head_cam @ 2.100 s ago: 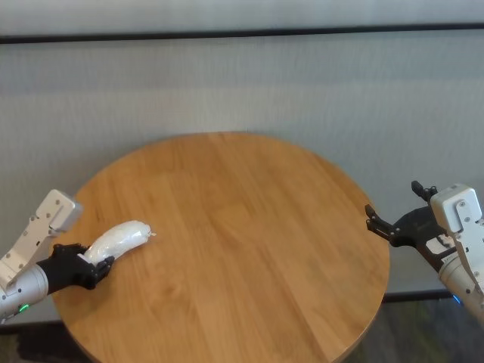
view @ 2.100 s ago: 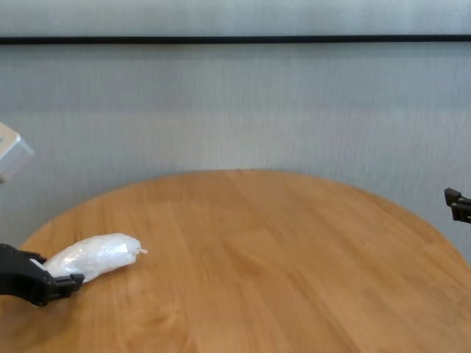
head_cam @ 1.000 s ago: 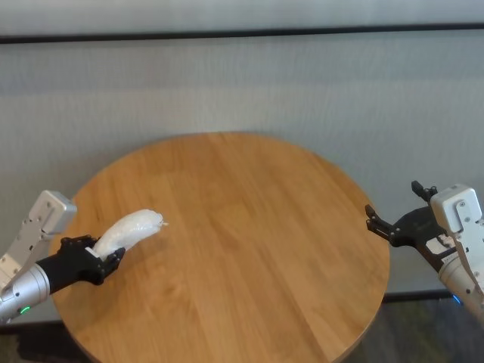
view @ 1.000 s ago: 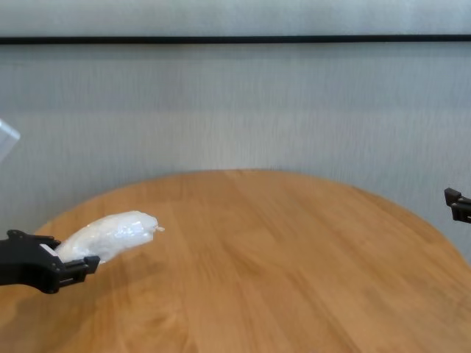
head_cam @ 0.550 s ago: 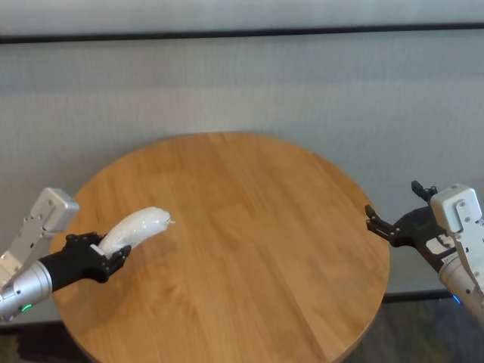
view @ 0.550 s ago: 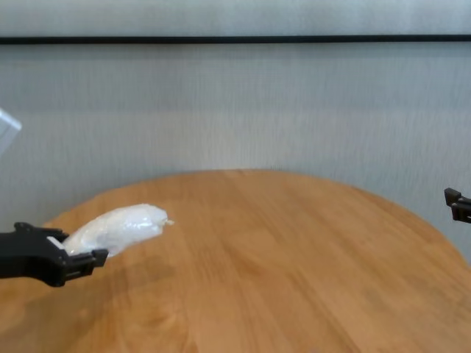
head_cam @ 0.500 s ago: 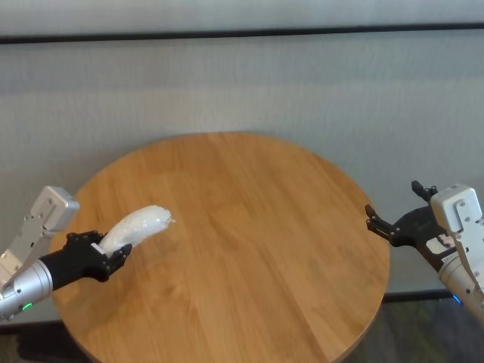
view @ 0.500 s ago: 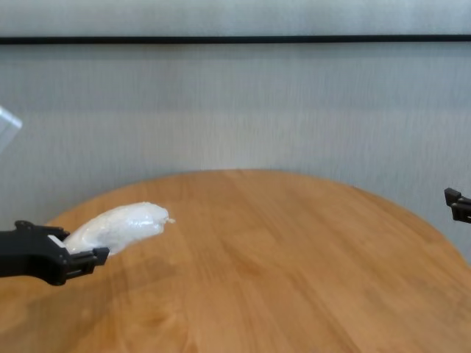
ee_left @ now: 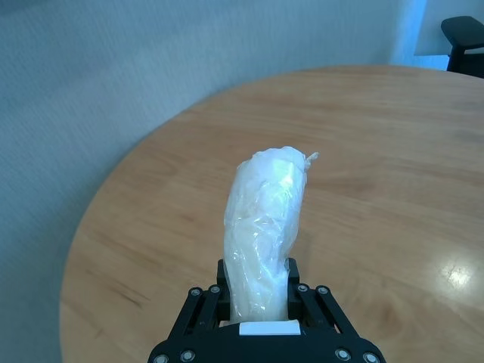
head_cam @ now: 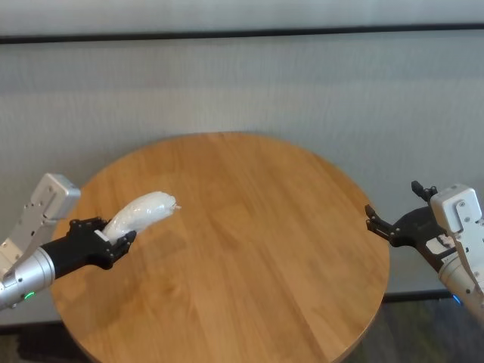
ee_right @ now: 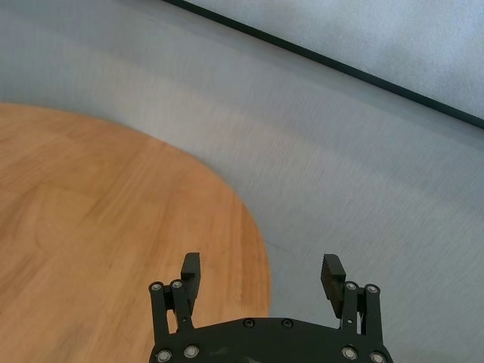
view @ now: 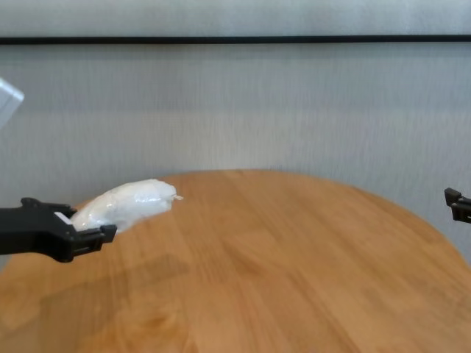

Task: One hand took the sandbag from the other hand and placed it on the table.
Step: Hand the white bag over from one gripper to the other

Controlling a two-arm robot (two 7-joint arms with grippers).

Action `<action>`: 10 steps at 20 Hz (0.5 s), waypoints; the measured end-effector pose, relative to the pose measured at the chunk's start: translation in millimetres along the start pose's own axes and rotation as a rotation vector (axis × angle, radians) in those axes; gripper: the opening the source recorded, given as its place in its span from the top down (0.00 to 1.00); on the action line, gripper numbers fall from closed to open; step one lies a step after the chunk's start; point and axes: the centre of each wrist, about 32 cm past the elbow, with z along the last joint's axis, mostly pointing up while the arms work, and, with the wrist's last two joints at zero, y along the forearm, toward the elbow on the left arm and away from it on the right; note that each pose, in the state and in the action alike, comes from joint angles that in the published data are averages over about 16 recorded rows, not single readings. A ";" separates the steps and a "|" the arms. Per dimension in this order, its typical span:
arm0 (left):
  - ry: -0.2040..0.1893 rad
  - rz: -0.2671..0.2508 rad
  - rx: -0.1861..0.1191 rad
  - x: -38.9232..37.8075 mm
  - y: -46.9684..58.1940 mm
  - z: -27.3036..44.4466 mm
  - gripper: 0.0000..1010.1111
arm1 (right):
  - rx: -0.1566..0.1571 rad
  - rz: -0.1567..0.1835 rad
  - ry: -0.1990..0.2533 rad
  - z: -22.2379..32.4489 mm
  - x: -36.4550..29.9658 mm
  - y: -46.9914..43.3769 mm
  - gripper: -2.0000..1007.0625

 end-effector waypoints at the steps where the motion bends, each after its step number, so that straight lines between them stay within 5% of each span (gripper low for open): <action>1: -0.003 -0.001 -0.004 0.0 -0.2 2.0 0.59 | 0.000 0.000 0.000 0.0 0.0 0.0 0.00; 10: -0.031 -0.022 -0.042 -0.3 -2.5 22.9 0.59 | 0.000 0.000 0.000 0.0 0.0 0.0 0.00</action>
